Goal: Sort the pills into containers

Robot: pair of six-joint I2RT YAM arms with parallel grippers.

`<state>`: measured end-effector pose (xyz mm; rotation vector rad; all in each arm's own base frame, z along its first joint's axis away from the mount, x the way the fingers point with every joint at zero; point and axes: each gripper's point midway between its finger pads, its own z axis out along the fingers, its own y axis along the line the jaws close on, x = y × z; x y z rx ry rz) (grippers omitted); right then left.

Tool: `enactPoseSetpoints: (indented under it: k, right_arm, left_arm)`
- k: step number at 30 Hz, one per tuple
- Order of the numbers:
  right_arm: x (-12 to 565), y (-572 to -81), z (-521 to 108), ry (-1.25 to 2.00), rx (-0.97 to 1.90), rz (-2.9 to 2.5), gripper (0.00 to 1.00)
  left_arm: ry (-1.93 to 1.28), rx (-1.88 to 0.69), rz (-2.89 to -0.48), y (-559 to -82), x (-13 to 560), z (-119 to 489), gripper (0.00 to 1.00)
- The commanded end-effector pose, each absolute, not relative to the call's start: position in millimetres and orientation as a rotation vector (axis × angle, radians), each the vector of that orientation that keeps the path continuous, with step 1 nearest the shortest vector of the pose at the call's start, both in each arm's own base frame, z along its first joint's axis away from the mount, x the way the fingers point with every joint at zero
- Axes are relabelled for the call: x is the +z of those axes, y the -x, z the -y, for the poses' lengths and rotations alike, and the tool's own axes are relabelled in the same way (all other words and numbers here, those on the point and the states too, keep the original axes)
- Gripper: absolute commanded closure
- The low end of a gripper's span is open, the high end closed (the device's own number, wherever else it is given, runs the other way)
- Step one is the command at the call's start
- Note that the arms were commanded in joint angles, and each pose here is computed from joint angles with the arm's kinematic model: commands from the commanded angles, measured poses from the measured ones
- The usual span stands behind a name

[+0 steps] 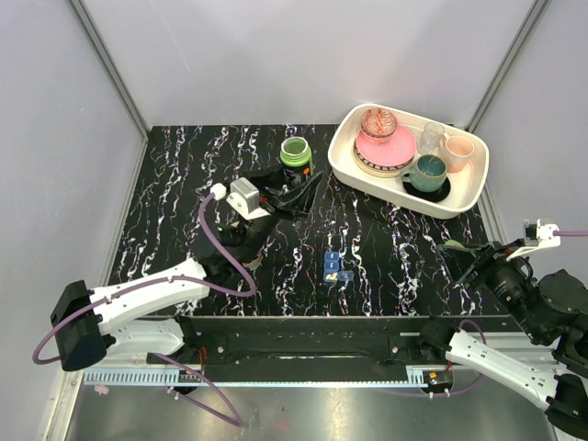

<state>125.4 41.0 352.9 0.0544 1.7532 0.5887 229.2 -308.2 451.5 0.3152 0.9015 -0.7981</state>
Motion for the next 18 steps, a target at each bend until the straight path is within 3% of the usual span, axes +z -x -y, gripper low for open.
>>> enactPoseSetpoints:
  k: [1,6,10,14,18]
  right_arm:
    - [358,-124,-42,-0.048,0.602,-1.753,1.00]
    - [364,-129,-50,-0.035,0.602,-1.748,1.00]
    - [385,-138,-64,0.104,0.534,-1.728,1.00]
    - [427,-144,-87,0.217,0.551,-1.691,1.00]
    - [463,-146,-118,0.246,0.686,-1.615,1.00]
  left_arm:
    - [-0.253,-0.891,-0.822,-214,478,294,1.00]
    - [-0.287,-0.996,-1.007,-205,456,296,1.00]
    - [-0.502,-1.104,-1.225,-185,399,330,1.00]
    - [-0.685,-1.288,-1.298,-142,358,360,1.00]
    - [-0.794,-1.376,-1.273,-105,357,384,1.00]
